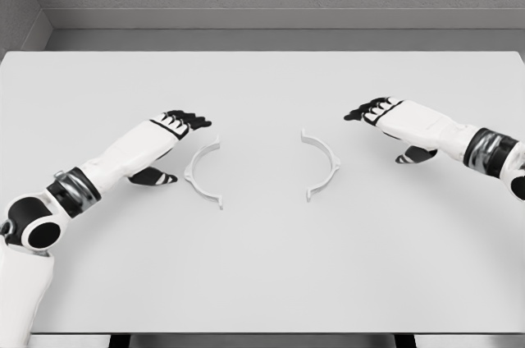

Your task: Assemble PVC drainage pipe clamps

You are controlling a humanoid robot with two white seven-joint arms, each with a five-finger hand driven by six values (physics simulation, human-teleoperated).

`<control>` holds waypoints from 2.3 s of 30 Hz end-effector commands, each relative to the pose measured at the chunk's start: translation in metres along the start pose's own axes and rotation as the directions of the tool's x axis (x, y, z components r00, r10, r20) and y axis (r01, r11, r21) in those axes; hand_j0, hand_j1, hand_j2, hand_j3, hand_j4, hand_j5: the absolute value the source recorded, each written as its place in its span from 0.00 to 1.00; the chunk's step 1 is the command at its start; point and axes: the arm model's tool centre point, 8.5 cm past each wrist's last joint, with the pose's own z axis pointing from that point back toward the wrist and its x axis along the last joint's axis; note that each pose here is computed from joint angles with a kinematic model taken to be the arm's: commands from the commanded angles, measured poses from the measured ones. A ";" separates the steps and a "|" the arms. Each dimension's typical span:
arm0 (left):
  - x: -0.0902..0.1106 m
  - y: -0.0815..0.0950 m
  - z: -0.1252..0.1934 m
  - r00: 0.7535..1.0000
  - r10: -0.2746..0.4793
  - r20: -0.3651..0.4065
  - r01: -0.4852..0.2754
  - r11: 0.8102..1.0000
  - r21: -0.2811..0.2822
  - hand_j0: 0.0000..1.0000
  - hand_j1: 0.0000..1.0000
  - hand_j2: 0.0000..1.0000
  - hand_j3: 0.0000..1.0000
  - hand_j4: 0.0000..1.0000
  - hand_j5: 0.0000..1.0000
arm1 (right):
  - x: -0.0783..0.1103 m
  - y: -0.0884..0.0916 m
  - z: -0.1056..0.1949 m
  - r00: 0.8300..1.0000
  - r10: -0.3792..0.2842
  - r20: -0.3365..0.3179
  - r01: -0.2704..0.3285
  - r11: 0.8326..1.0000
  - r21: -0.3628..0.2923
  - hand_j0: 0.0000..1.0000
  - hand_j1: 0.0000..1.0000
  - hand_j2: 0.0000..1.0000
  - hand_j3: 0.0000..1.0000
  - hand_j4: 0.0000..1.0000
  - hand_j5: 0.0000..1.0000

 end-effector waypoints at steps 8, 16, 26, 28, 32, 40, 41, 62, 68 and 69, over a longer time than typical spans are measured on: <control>-0.005 -0.005 -0.003 0.999 0.024 -0.021 -0.025 1.000 -0.016 1.00 1.00 1.00 1.00 1.00 1.00 | 0.011 0.006 -0.026 0.996 -0.077 0.037 0.078 0.996 -0.036 1.00 1.00 1.00 1.00 1.00 1.00; -0.009 -0.002 -0.006 0.997 0.046 -0.067 -0.047 0.999 -0.009 1.00 1.00 1.00 1.00 1.00 1.00 | 0.024 0.004 -0.040 0.993 -0.097 0.070 0.102 0.993 -0.061 1.00 1.00 1.00 1.00 1.00 1.00; -0.007 -0.008 -0.018 0.996 0.075 -0.055 -0.076 0.997 -0.015 1.00 1.00 1.00 1.00 1.00 1.00 | 0.015 0.011 -0.056 0.989 -0.135 0.062 0.137 0.990 -0.026 1.00 1.00 1.00 1.00 1.00 1.00; -0.007 -0.006 -0.021 0.996 0.071 -0.051 -0.071 0.997 -0.012 1.00 1.00 1.00 1.00 1.00 1.00 | 0.020 0.014 -0.061 0.987 -0.143 0.075 0.145 0.989 -0.018 1.00 1.00 1.00 1.00 1.00 1.00; -0.004 -0.006 -0.024 0.996 0.075 -0.044 -0.076 0.997 -0.009 1.00 1.00 1.00 1.00 1.00 1.00 | 0.023 0.016 -0.063 0.987 -0.141 0.083 0.142 0.990 -0.008 1.00 1.00 1.00 1.00 1.00 1.00; 0.001 -0.007 -0.027 0.997 0.075 -0.029 -0.075 0.997 -0.009 1.00 1.00 1.00 1.00 1.00 1.00 | 0.029 0.011 -0.068 0.983 -0.152 0.103 0.156 0.987 -0.028 1.00 1.00 1.00 1.00 1.00 1.00; 0.001 -0.006 -0.027 0.997 0.074 -0.029 -0.074 0.997 -0.008 1.00 1.00 1.00 1.00 1.00 1.00 | 0.030 0.011 -0.069 0.983 -0.153 0.105 0.156 0.987 -0.027 1.00 1.00 1.00 1.00 1.00 1.00; 0.023 -0.007 -0.041 0.996 0.082 0.026 -0.083 0.997 0.009 1.00 1.00 1.00 1.00 1.00 1.00 | 0.041 0.011 -0.075 0.976 -0.168 0.141 0.174 0.984 -0.034 1.00 1.00 1.00 1.00 1.00 1.00; 0.027 -0.011 -0.048 0.996 0.084 0.022 -0.084 0.996 0.006 1.00 1.00 1.00 1.00 1.00 1.00 | 0.042 0.011 -0.076 0.976 -0.166 0.141 0.172 0.985 -0.032 1.00 1.00 1.00 1.00 1.00 1.00; 0.028 -0.007 -0.051 0.996 0.081 0.022 -0.082 0.997 0.014 1.00 1.00 1.00 1.00 1.00 1.00 | 0.042 0.012 -0.076 0.976 -0.165 0.141 0.171 0.985 -0.030 1.00 1.00 1.00 1.00 1.00 1.00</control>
